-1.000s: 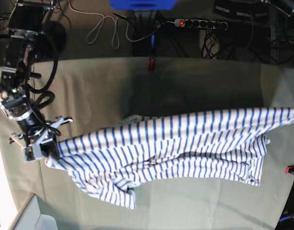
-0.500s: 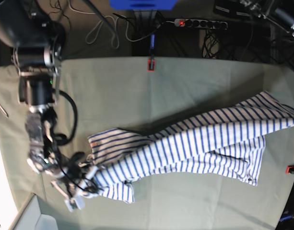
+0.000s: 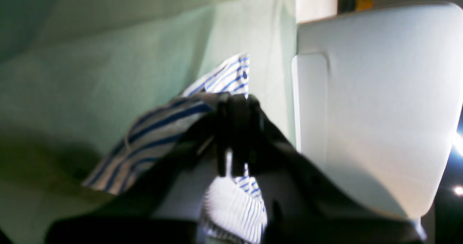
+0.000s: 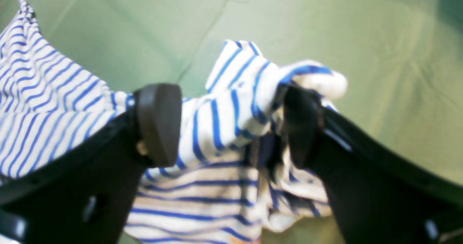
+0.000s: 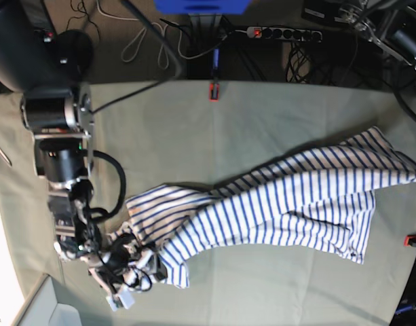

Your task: Layout the t-shirt on the table in an organized manner, then fold the t-shirt properly

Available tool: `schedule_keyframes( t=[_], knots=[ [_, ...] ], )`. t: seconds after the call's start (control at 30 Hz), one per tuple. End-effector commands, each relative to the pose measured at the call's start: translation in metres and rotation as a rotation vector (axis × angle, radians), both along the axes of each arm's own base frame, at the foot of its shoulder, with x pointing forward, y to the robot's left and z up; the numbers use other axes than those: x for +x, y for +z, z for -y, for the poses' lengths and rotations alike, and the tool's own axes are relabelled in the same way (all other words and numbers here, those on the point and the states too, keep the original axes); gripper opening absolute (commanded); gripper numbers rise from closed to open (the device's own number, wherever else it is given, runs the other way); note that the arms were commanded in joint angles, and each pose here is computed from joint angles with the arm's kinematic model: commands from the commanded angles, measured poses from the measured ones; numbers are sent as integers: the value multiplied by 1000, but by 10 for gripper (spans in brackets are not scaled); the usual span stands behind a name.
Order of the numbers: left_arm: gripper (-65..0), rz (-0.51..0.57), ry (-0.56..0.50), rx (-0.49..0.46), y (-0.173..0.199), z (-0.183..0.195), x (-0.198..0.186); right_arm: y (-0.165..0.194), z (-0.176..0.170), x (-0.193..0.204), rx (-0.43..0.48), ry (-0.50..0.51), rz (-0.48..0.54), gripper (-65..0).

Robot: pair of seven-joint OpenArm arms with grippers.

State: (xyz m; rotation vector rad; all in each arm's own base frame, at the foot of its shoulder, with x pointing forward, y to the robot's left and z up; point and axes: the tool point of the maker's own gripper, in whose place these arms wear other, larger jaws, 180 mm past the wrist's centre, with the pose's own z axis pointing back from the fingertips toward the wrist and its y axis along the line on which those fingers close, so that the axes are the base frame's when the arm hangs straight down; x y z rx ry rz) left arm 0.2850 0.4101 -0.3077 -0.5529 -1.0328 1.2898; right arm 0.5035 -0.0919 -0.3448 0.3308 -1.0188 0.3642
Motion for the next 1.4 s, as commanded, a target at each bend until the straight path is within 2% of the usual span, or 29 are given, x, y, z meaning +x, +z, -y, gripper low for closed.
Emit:
schedule_keyframes(
  t=[0.0, 0.17, 0.27, 0.57, 0.73, 0.8, 0.87, 1.03, 1.17, 1.23, 1.37],
  knots=[
    [-649, 37, 5, 25, 18, -9, 3, 20, 4, 7, 14, -7, 64, -201],
    [-649, 35, 5, 25, 17, -9, 3, 5, 37, -20, 48, -106, 67, -203],
    [-649, 35, 5, 25, 17, -9, 3, -18, 46, -38, 54, -134, 25, -203],
    [-649, 35, 5, 25, 17, -9, 3, -78, 42, -68, 75, -145, -142, -204],
    [-649, 35, 5, 24, 17, -8, 3, -88, 40, -72, 114, -162, -130, -214],
    [-649, 35, 5, 24, 17, -8, 3, -97, 39, -76, 127, -167, -154, -261],
    [-649, 33, 3, 24, 16, -8, 3, -106, 39, -81, 138, -175, -175, -345],
    [-649, 26, 3, 22, 14, -8, 1, -103, 39, -77, 151, -182, -150, -640],
    [-649, 10, 2, 21, 9, -7, -4, -91, 43, -76, 145, -182, -107, -650],
    [-649, -4, -5, 6, 1, -2, -10, -77, 49, -82, 118, -172, -43, -650],
    [-649, -22, -7, 0, -7, 9, -21, -48, 61, -120, 33, -138, 80, -650]
  ],
)
